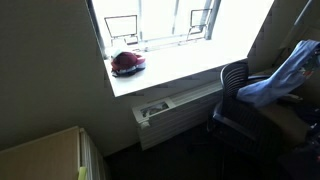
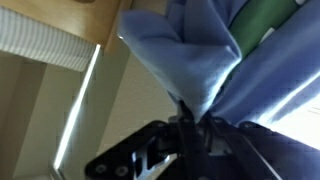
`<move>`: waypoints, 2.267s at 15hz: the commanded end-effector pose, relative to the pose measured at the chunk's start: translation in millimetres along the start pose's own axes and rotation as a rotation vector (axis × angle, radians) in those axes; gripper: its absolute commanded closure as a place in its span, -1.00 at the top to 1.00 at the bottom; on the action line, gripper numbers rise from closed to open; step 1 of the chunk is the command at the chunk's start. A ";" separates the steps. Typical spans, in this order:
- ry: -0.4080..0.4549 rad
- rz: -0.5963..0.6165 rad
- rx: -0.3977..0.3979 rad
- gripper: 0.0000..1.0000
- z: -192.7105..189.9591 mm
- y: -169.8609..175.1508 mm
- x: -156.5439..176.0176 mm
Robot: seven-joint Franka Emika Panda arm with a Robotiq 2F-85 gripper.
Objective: Remove the bag and the shirt from the chair and put them on the couch
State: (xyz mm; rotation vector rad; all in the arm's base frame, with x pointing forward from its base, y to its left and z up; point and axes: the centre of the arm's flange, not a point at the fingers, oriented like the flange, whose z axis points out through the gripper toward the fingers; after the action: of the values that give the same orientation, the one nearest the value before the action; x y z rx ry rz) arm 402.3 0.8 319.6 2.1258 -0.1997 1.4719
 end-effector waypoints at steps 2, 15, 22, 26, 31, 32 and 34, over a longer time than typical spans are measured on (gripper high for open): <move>0.164 -0.041 -0.218 -0.95 78.4 76.5 -16.2; -0.034 -0.178 -0.379 -0.95 93.9 163.0 -61.6; -0.359 -0.188 -0.246 -0.95 95.7 213.6 -102.5; -0.371 -0.186 -0.313 -0.80 91.5 228.7 -113.4; -0.384 -0.189 -0.330 -0.80 95.2 235.2 -115.1; -0.384 -0.189 -0.330 -0.80 95.2 235.2 -115.0; -0.429 -0.173 -0.299 -0.28 93.8 230.0 -120.2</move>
State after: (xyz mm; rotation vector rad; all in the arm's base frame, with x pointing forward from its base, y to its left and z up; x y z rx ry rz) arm 338.3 -266.1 272.6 2.0671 -0.3469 0.8489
